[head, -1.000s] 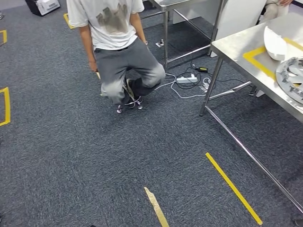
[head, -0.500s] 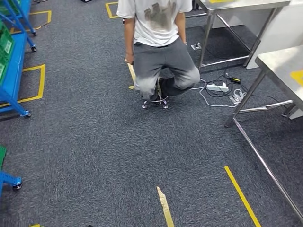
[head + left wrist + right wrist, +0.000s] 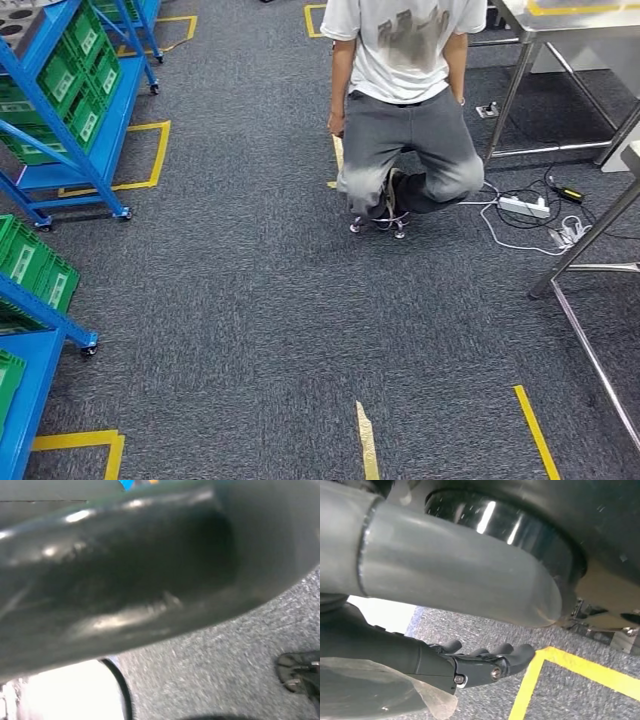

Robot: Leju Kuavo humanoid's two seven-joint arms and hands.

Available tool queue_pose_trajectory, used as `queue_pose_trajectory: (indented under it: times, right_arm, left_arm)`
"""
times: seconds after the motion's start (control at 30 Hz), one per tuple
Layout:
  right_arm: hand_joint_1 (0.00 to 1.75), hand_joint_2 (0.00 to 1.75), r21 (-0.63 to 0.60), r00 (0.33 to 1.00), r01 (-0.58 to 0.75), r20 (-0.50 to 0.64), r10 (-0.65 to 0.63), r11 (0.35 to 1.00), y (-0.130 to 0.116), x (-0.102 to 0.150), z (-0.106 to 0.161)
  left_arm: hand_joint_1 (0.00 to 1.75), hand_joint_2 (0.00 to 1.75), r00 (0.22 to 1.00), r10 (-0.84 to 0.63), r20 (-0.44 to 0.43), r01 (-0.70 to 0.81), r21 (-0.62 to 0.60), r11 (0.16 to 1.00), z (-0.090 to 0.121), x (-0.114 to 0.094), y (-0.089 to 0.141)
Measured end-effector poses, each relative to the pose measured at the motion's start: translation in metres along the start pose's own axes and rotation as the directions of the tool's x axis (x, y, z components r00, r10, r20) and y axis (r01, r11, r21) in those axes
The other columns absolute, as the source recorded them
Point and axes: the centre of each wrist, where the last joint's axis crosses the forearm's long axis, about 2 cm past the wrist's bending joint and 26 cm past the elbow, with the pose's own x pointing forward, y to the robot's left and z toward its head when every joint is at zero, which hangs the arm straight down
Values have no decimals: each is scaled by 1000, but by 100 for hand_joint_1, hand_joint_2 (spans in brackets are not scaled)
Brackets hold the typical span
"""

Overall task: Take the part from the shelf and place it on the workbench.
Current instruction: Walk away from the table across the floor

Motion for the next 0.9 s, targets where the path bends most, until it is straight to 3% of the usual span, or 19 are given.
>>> queue_pose_trajectory:
  times: [0.9]
  right_arm:
    - [0, 0, 40, 1000, -9, 25, 8, 999, 1, 0, 0]
  left_arm:
    - [0, 0, 999, 39, 5, -39, -22, 999, 0, 2, 0]
